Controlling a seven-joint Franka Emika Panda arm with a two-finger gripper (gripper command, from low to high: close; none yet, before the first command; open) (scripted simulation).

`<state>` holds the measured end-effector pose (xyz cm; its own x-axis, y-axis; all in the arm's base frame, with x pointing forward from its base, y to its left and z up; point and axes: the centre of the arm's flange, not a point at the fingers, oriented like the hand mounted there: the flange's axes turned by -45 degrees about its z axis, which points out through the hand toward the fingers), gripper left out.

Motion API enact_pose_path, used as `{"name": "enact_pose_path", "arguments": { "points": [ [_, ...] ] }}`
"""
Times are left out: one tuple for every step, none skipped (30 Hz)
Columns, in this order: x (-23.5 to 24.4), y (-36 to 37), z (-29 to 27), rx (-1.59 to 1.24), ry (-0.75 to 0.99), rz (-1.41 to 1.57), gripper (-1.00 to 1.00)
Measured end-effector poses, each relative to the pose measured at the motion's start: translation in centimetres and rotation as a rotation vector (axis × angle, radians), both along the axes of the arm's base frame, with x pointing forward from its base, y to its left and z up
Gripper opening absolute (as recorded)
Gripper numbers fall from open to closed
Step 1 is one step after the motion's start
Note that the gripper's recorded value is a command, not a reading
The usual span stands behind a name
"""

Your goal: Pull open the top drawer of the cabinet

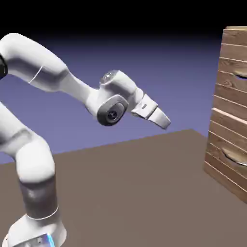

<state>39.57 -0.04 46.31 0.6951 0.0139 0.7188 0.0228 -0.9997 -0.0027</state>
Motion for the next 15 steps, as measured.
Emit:
{"name": "enact_pose_path", "arguments": {
  "points": [
    [0.5,-0.4,0.4,0.029,-0.004,-0.017,0.0],
    [1.0,-0.8,0.7,0.057,-0.007,-0.033,0.0],
    [1.5,-1.3,1.1,0.086,-0.011,-0.05,0.0],
    [2.0,-1.7,1.4,0.114,-0.014,-0.066,0.0],
    [2.5,-2.1,1.7,0.142,-0.018,-0.082,0.0],
    [3.0,-2.6,2.0,0.171,-0.022,-0.098,0.0],
    [3.5,-3.0,2.2,0.199,-0.026,-0.114,0.0],
    [3.9,-3.4,2.5,0.227,-0.03,-0.13,0.0],
    [4.4,-3.8,2.7,0.255,-0.034,-0.146,0.0],
    [4.8,-4.2,2.9,0.283,-0.038,-0.161,0.0],
    [5.3,-4.6,3.1,0.311,-0.042,-0.177,0.0],
    [5.7,-5.0,3.2,0.338,-0.047,-0.192,0.0],
    [6.2,-5.4,3.4,0.366,-0.051,-0.208,0.0],
    [6.6,-5.8,3.5,0.393,-0.056,-0.223,0.0],
    [7.0,-6.2,3.7,0.42,-0.061,-0.238,0.0]
  ]
}}
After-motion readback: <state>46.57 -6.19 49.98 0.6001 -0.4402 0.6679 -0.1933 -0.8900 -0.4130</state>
